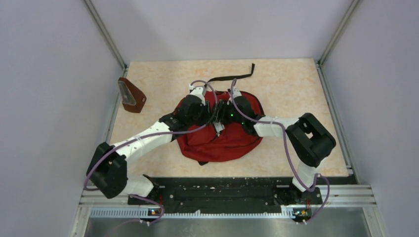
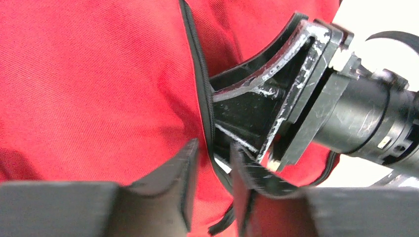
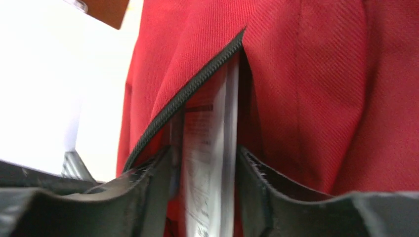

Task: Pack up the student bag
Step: Place the stationery in the student bag.

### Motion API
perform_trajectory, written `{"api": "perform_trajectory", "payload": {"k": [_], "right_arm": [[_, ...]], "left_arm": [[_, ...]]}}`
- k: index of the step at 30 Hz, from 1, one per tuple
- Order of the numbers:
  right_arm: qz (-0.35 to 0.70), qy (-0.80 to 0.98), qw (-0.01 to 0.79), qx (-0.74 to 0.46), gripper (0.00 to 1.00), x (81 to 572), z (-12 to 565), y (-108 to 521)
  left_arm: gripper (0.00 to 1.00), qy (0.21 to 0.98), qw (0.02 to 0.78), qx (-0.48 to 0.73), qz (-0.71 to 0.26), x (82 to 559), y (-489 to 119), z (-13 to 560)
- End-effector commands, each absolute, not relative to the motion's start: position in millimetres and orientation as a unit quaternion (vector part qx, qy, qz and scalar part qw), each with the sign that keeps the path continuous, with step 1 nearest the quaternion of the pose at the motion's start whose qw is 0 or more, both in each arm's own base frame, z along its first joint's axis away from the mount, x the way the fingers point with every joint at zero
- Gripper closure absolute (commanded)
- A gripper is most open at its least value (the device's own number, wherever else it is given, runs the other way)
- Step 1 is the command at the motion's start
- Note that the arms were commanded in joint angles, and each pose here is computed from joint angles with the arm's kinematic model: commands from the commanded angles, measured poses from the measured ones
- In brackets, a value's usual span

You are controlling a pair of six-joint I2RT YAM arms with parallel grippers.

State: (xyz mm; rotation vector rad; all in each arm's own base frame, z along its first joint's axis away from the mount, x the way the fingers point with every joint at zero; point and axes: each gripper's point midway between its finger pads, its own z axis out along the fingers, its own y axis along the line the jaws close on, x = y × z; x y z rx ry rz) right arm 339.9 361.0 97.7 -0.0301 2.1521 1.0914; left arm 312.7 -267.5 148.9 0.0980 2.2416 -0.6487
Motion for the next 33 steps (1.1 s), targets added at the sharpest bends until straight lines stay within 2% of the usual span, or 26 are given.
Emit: {"api": "perform_trajectory", "payload": {"k": [1,5,8,14,23,27,28,33], "right_arm": [[0.352,0.864,0.346,-0.105,0.47,313.8,97.7,341.9],[0.308,0.874,0.358,-0.113,0.37,306.2,107.8,317.7],[0.272,0.885,0.358,-0.117,0.36,301.0,108.7,299.6],[0.256,0.887,0.365,-0.122,0.37,287.7,113.2,286.0],[0.268,0.890,0.347,-0.123,0.51,270.2,103.8,296.5],[0.277,0.886,0.346,-0.134,0.53,263.0,107.8,310.1],[0.259,0.888,0.357,-0.128,0.61,262.9,112.4,308.3],[0.205,0.898,0.376,-0.101,0.89,265.6,112.0,282.3]], "left_arm": [[0.58,0.846,0.447,0.066,-0.284,304.9,-267.8,192.4],[0.41,0.839,0.466,0.080,-0.269,293.6,-250.7,200.3],[0.36,0.834,0.472,0.091,-0.270,282.1,-242.2,205.2],[0.34,0.843,0.449,0.099,-0.279,266.5,-239.3,194.2],[0.34,0.843,0.417,0.087,-0.329,266.3,-263.1,188.5],[0.34,0.843,0.415,0.087,-0.331,267.7,-265.9,187.1],[0.34,0.844,0.415,0.086,-0.329,268.4,-264.9,185.7],[0.34,0.851,0.412,0.078,-0.316,269.1,-260.9,178.2]]}}
